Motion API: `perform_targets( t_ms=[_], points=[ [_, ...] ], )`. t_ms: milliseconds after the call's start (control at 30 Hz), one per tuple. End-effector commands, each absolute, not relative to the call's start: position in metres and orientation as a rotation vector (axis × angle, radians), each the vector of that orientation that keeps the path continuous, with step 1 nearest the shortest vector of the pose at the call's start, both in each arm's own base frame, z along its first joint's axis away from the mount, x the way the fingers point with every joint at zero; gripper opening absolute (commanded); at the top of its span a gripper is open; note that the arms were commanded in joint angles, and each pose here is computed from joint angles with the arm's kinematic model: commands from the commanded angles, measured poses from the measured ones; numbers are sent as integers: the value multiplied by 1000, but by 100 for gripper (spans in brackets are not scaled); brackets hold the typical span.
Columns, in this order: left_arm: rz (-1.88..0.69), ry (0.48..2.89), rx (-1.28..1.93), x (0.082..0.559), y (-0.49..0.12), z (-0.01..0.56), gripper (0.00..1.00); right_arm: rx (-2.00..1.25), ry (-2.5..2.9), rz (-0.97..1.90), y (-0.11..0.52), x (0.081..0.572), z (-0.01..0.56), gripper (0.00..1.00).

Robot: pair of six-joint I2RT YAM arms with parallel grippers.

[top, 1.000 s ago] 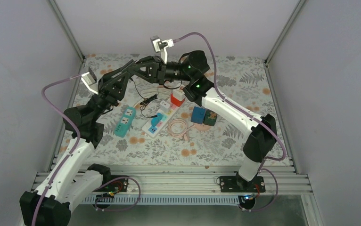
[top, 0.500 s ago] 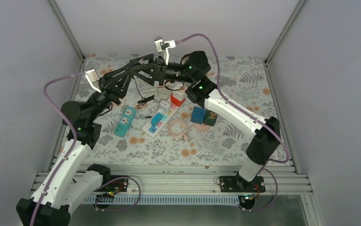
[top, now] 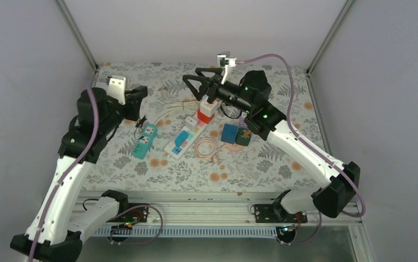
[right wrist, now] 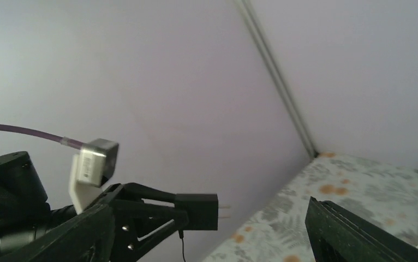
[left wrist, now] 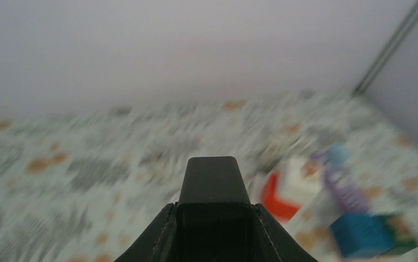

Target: Insert the plug

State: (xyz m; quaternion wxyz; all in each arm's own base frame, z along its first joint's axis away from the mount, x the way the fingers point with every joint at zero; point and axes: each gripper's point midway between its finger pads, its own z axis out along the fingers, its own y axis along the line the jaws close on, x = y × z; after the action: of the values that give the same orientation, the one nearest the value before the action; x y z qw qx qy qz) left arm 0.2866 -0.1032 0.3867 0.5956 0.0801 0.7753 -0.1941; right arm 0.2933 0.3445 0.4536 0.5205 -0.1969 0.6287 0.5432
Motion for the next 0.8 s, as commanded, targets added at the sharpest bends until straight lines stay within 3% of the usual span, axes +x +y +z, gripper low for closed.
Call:
perform_targets(
  t_ms=[0,233,467,633,767],
  points=[
    [-98,2153,191,285,-62,305,16,-398,1593,1085,321,311,430,90],
    [-7,2343,278,310,-65,259,15,-361,1633,991,301,310,418,90],
    [-79,2512,404,325,-87,208,15,-268,1655,859,272,314,407,94],
    [102,2631,317,335,-67,178,15,-263,1655,840,266,313,404,94],
    [-15,2676,311,334,-81,153,15,-259,1663,826,265,314,399,94]
  ],
)
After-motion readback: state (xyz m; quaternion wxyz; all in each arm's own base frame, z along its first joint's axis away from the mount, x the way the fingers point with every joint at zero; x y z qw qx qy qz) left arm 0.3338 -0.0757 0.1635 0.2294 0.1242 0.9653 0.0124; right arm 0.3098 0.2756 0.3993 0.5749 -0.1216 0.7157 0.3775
